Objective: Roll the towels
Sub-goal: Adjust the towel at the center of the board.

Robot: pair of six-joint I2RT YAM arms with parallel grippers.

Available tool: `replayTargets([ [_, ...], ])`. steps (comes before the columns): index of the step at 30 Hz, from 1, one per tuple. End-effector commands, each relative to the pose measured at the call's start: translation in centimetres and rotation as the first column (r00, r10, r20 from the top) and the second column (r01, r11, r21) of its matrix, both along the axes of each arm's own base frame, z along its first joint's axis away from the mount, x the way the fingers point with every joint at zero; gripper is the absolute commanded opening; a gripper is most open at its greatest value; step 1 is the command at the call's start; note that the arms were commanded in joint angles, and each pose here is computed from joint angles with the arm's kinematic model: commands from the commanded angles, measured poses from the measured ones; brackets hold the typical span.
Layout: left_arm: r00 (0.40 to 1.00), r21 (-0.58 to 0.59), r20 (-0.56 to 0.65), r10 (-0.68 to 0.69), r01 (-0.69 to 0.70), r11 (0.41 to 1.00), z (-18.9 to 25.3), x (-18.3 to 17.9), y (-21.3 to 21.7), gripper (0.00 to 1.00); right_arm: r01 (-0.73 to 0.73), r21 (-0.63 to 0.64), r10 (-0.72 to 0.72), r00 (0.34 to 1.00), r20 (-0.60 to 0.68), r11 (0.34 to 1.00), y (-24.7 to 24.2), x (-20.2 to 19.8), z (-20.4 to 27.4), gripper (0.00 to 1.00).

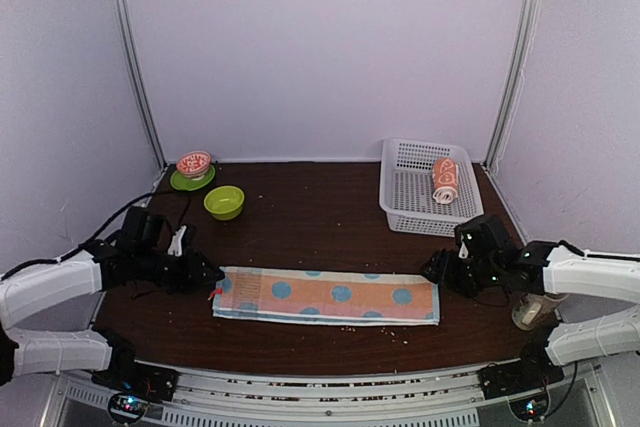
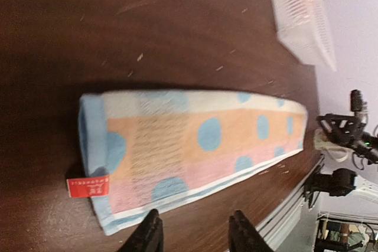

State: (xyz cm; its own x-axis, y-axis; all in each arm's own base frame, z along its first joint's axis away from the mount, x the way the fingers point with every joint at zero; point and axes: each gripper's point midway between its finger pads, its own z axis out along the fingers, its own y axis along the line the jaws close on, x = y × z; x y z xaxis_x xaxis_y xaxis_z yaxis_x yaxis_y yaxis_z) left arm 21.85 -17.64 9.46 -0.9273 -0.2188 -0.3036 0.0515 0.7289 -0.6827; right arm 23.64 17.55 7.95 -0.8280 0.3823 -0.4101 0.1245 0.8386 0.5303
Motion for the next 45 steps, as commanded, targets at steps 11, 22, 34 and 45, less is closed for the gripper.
replayTargets([
  [11, 0.959, 0.095, 0.137, -0.249, 0.237, 0.967, 1.6, 6.5, -9.7, 0.18, -0.158, -0.065, 0.155, 0.987, -0.047, 0.985, 3.0, -1.3, -1.6, 0.63],
  [22, 0.967, 0.140, -0.104, -0.234, 0.247, 0.959, -8.9, 0.4, -7.7, 0.05, -0.172, -0.292, 0.122, 0.976, -0.181, 0.941, 1.1, 1.1, -5.0, 0.60],
  [34, 0.958, 0.114, -0.188, -0.218, 0.242, 0.964, -11.5, -5.4, -8.4, 0.00, -0.188, -0.358, 0.107, 0.967, -0.233, 0.915, 0.6, 6.7, -5.9, 0.60],
  [45, 0.973, 0.249, 0.034, -0.230, 0.215, 0.944, -1.2, -1.9, -8.2, 0.34, -0.146, -0.304, 0.117, 0.987, -0.110, 0.941, -0.6, 5.5, 1.3, 0.65],
])
